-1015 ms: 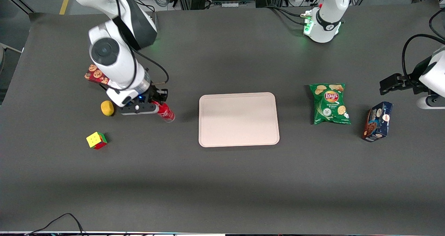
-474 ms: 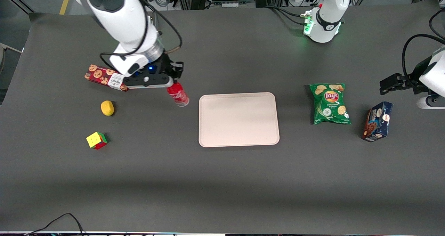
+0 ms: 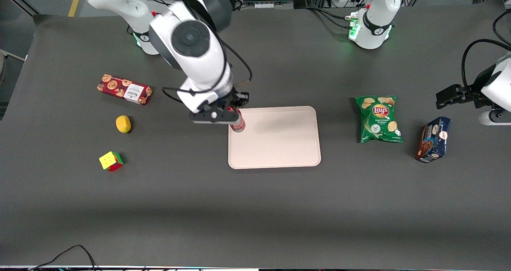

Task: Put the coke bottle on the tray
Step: 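Lift the bottle and carry it over the white tray, then lower the bottle onto the tray and open the right gripper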

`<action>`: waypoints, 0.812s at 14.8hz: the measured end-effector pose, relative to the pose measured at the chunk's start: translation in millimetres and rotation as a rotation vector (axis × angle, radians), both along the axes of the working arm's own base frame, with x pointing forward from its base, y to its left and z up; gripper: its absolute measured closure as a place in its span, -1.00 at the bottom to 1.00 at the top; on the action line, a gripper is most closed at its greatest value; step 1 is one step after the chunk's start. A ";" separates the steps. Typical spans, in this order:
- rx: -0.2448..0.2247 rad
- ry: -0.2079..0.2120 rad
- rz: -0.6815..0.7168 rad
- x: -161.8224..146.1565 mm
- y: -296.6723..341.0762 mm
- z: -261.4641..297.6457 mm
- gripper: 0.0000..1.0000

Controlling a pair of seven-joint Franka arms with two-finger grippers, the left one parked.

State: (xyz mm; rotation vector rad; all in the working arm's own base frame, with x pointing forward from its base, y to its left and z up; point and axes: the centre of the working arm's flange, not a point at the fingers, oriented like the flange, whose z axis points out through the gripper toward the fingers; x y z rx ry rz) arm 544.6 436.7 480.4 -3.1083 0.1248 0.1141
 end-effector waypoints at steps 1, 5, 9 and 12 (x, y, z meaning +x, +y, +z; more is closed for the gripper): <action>-0.003 -0.001 0.001 6.5 5.5 -15.6 0.37; -0.029 0.009 -0.005 20.3 18.3 -73.8 0.37; -0.030 0.022 -0.007 23.6 23.0 -109.8 0.37; -0.041 0.029 -0.002 19.6 22.7 -135.2 0.37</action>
